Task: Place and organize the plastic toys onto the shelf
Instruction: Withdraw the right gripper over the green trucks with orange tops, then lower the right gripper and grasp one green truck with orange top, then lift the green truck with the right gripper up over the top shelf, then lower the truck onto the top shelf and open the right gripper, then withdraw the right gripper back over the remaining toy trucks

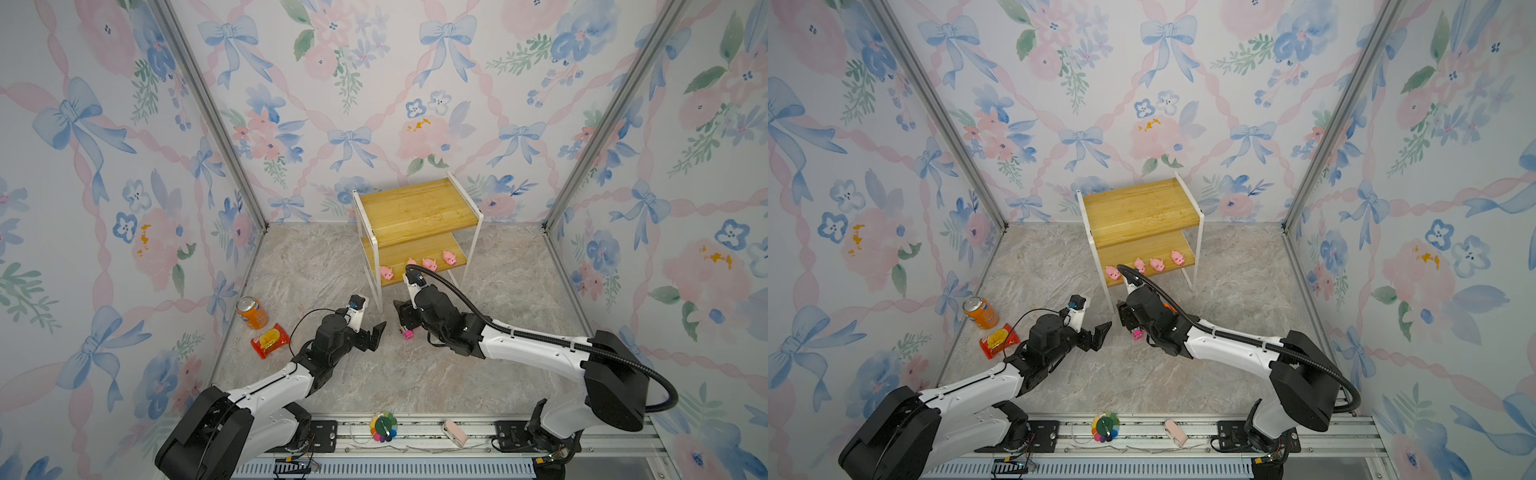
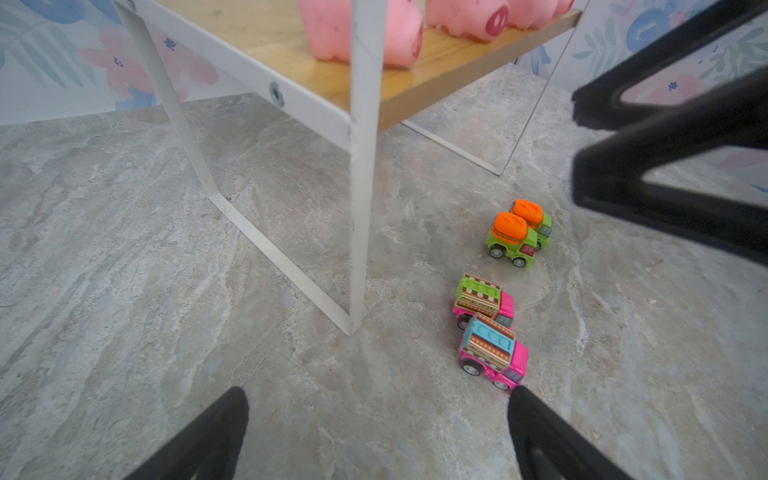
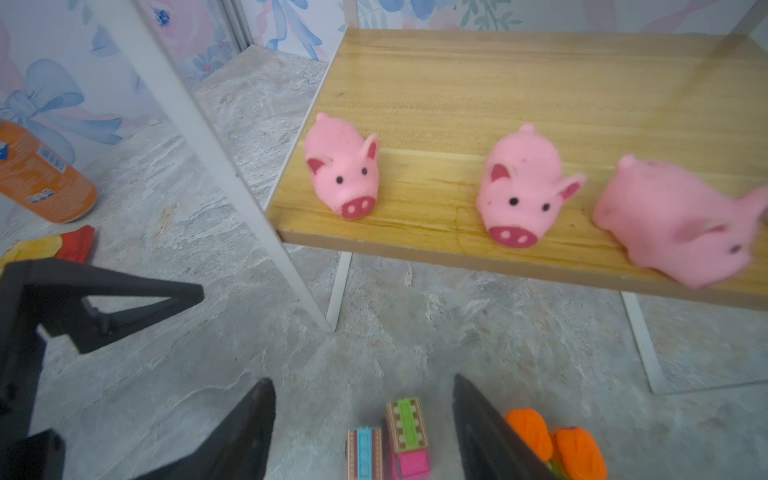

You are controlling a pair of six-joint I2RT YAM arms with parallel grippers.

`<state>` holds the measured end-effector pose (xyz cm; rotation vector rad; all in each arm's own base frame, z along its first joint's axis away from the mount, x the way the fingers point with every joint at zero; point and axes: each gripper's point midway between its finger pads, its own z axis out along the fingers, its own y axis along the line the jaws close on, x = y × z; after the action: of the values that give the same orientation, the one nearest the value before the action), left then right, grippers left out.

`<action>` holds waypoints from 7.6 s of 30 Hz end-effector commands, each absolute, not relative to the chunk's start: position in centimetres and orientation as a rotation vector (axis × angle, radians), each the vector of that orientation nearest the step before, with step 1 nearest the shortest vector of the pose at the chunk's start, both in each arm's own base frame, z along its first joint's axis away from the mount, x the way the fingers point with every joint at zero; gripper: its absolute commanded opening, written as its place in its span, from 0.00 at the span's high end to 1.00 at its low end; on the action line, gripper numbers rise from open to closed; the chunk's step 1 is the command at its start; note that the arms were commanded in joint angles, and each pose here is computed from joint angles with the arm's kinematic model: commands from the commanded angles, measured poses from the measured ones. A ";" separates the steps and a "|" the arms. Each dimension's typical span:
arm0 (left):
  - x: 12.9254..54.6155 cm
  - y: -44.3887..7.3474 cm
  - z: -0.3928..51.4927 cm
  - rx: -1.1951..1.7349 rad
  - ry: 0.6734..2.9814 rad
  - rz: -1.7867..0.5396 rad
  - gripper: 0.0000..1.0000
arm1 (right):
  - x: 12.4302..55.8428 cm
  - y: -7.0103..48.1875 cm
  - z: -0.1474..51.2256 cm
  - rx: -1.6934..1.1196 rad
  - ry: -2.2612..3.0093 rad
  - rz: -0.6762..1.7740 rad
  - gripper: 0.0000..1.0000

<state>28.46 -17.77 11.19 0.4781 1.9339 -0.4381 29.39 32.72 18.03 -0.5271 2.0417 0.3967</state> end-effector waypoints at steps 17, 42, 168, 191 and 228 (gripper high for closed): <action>28.5 -18.0 11.0 0.473 1.943 -0.465 0.02 | 28.7 18.3 9.2 -0.262 2.307 0.335 0.34; 28.8 -18.5 11.2 0.461 1.948 -0.468 0.02 | 33.6 19.0 6.3 -0.425 2.330 0.226 0.48; 28.9 -19.2 12.0 0.477 1.942 -0.491 0.02 | 42.6 19.3 38.7 -0.379 2.204 0.197 0.69; 28.9 -19.0 11.9 0.474 1.940 -0.470 0.02 | 45.0 20.2 36.3 -0.415 2.200 0.227 0.69; 28.9 -19.0 11.6 0.477 1.949 -0.465 0.02 | 33.5 18.6 37.4 -0.446 2.087 0.332 0.32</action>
<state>28.95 -18.92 11.29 0.4753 1.9563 -0.4712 35.31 18.16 37.44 -0.4510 2.1204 0.2543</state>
